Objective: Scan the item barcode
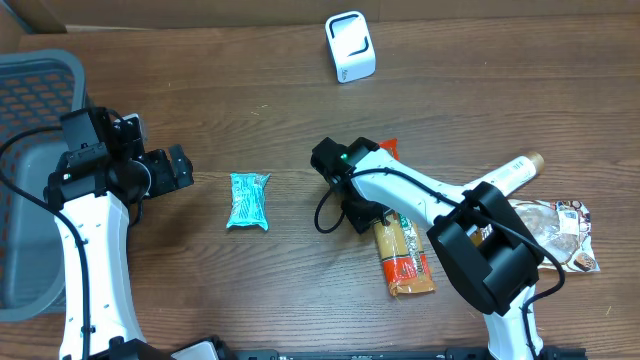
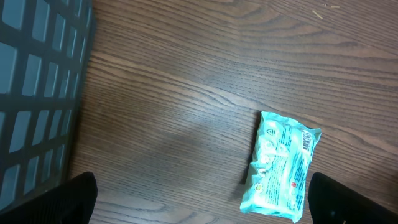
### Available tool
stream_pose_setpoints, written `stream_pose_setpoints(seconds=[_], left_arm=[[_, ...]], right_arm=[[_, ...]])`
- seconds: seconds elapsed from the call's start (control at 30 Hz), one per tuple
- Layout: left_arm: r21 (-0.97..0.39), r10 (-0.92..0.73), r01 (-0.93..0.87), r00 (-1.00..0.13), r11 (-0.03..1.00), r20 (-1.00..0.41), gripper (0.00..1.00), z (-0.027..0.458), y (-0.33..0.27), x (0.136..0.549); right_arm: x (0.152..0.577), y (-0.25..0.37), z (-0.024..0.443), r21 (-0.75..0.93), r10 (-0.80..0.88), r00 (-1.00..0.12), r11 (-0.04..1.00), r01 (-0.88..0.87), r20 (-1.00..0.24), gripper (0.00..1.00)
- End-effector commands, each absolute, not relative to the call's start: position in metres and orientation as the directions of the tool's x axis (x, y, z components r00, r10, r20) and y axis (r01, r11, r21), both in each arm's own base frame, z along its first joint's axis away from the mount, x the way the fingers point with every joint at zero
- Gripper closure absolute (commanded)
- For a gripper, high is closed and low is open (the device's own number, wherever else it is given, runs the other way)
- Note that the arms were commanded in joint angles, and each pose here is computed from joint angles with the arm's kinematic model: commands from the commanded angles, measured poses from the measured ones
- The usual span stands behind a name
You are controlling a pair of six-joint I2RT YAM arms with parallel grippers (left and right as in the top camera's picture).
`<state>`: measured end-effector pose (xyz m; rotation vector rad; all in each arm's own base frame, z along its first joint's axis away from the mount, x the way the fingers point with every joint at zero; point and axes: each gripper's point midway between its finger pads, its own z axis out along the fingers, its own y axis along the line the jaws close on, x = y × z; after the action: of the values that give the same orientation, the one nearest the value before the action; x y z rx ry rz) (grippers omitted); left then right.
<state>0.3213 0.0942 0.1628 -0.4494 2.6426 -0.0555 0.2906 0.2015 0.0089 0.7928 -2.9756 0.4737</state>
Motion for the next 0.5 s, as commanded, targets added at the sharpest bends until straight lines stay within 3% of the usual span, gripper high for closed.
stream_pose_setpoints(seconds=[0.0, 0.3, 0.4, 0.47], left_arm=[[-0.111, -0.302, -0.283, -0.844, 0.953, -0.443, 0.01, 0.166, 0.093, 0.324], [-0.111, -0.302, -0.283, -0.844, 0.953, -0.443, 0.00, 0.166, 0.093, 0.324], [-0.111, -0.302, -0.283, -0.844, 0.953, -0.443, 0.00, 0.166, 0.093, 0.324], [-0.111, -0.302, -0.283, -0.844, 0.953, -0.443, 0.01, 0.166, 0.093, 0.324]], right_arm=[[0.287, 0.180, -0.007, -0.368, -0.439, -0.889, 0.811, -0.456, 0.134, 0.29], [0.294, 0.186, 0.014, -0.373, -0.395, -0.912, 0.833, -0.408, 0.114, 0.86], [0.298, 0.191, 0.025, -0.369, -0.386, -0.917, 0.842, -0.394, 0.099, 0.96], [0.301, 0.196, 0.036, -0.356, -0.374, -0.923, 0.854, -0.380, 0.088, 0.96]])
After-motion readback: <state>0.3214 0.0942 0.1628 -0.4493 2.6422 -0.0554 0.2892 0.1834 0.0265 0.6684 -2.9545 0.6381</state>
